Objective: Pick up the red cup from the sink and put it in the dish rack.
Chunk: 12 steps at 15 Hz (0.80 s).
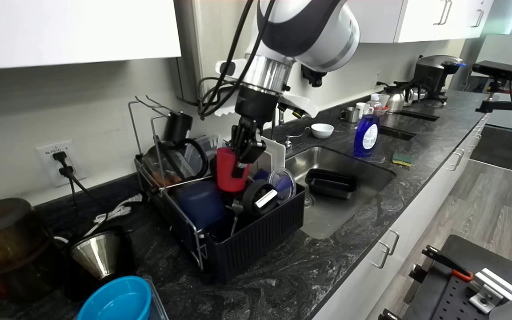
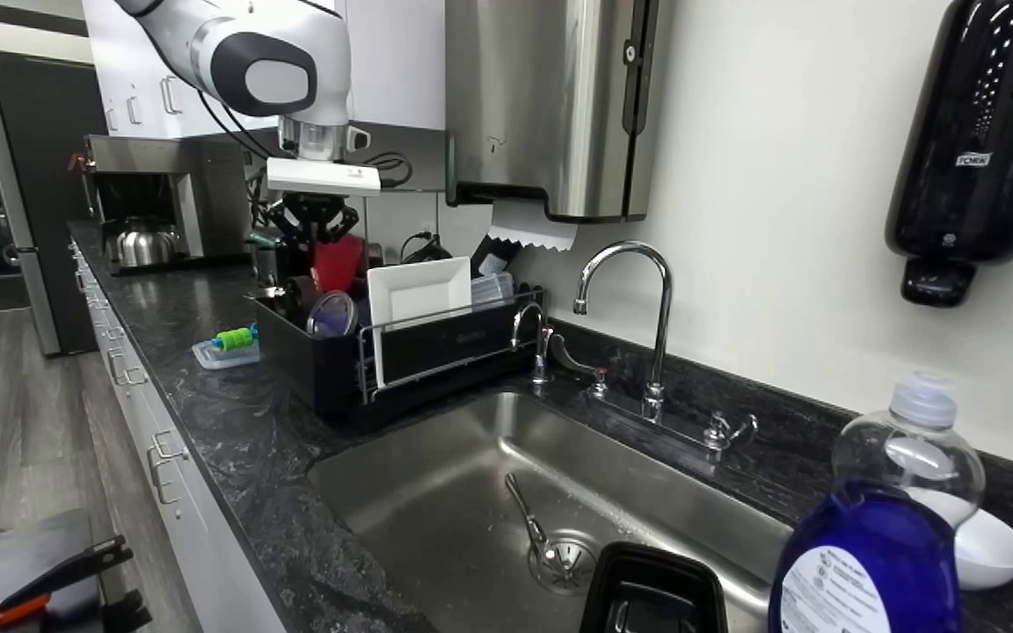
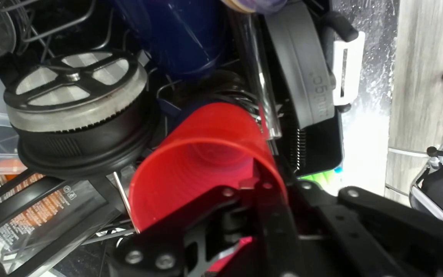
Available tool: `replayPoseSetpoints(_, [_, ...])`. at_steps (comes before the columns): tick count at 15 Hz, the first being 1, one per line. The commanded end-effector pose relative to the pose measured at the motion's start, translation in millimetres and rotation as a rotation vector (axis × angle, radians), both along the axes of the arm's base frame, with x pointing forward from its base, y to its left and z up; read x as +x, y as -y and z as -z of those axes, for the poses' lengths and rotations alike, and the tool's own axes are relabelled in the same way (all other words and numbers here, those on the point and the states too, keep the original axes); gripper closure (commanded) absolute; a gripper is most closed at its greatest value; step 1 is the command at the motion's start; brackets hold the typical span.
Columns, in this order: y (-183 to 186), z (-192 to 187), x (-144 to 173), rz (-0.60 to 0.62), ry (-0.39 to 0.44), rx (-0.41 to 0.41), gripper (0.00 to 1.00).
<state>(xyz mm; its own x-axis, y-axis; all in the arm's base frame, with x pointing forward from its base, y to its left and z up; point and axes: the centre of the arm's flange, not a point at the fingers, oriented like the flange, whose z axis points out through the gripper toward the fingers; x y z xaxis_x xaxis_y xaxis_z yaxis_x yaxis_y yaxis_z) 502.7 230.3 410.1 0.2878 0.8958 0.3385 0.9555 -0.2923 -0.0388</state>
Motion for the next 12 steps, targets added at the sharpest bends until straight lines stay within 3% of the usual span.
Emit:
replayPoseSetpoints(1, [3.2, 9.8, -3.6, -0.017, 0.025, -0.012, 0.99])
replayPoseSetpoints(2, [3.5, 9.9, -3.5, -0.017, 0.022, -0.013, 0.99])
replayPoseSetpoints(3, [3.8, 10.0, -3.4, -0.016, 0.020, -0.015, 0.71])
replayPoseSetpoints(5, [4.4, 12.4, -3.9, -0.018, 0.015, -0.022, 0.64])
replayPoseSetpoints(12, [5.9, 19.8, -7.9, -0.028, 0.002, -0.042, 0.15])
